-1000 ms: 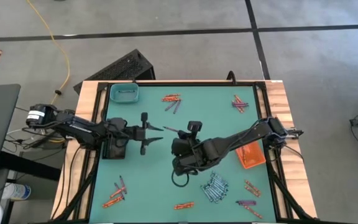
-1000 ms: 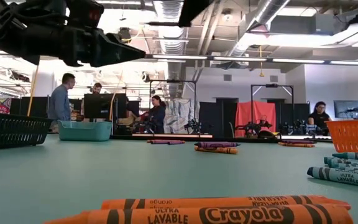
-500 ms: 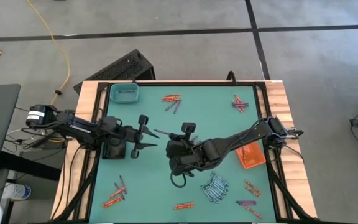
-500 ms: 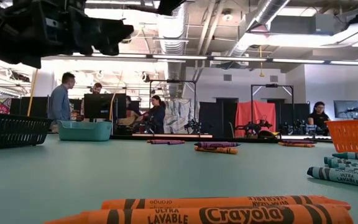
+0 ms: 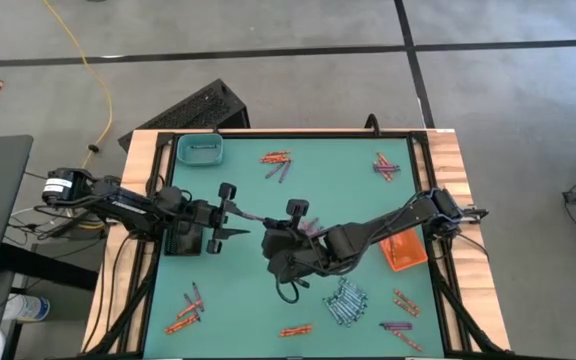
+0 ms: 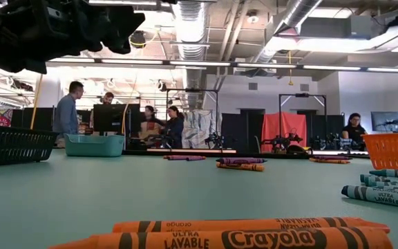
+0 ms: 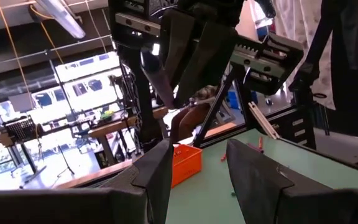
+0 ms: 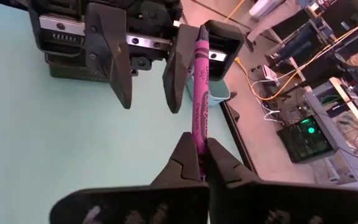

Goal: Sort crayons
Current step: Put the purple crayon into the black bin

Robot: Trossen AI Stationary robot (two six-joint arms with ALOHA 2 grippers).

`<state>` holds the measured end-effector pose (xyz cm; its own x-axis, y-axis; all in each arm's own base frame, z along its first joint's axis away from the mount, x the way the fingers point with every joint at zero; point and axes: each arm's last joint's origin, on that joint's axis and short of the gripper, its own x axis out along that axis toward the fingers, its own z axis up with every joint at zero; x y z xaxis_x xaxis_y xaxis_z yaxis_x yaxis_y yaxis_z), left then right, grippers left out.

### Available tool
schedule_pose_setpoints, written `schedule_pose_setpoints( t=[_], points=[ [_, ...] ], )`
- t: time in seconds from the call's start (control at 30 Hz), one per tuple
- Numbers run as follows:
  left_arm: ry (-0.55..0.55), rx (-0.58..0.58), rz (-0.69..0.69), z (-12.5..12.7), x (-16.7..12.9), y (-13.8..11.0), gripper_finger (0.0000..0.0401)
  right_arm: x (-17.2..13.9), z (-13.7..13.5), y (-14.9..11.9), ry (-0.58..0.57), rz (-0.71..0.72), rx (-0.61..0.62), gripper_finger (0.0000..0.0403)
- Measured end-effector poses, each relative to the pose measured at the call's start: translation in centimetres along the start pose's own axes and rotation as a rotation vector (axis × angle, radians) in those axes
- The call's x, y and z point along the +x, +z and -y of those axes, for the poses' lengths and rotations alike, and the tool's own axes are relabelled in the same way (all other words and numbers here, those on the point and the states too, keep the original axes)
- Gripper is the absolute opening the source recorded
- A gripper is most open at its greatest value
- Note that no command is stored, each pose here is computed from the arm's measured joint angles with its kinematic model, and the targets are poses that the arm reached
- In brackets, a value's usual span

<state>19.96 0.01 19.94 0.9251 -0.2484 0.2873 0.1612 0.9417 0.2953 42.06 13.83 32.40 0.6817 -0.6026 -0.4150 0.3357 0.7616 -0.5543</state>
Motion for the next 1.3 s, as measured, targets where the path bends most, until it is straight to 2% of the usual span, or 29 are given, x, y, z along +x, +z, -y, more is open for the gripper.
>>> schedule_pose_setpoints(
  t=[0.2,0.4,0.67,0.8,1.0,1.17,1.3],
  points=[
    [0.005,0.007,0.025,0.0,0.0,0.3,0.0141,0.0,0.0,0.2,0.001,0.011,0.016,0.0001],
    [-0.039,0.007,0.034,0.1,0.0,0.3,0.0141,0.0,0.0,0.4,0.002,0.031,0.027,0.0001],
    [-0.061,-0.013,-0.063,0.3,0.0,-0.7,0.0141,-0.6,-0.5,0.1,0.006,0.013,-0.011,0.0001],
    [-0.054,-0.002,-0.16,0.5,-0.1,-1.6,0.0141,-1.3,-0.8,-1.3,-0.008,-0.068,-0.024,0.0001],
    [-0.029,0.025,-0.255,0.6,-0.3,-2.4,0.0141,-2.9,-1.6,-4.4,-0.04,-0.212,0.035,0.0001],
    [-0.018,0.047,-0.219,0.4,-0.2,-2.1,0.0141,-3.8,-3.1,-6.1,-0.073,-0.218,0.077,0.0001],
    [-0.009,0.061,-0.164,0.3,-0.1,-1.6,0.0141,-3.3,-3.7,-6.7,-0.105,-0.19,0.089,0.0001]
  ],
)
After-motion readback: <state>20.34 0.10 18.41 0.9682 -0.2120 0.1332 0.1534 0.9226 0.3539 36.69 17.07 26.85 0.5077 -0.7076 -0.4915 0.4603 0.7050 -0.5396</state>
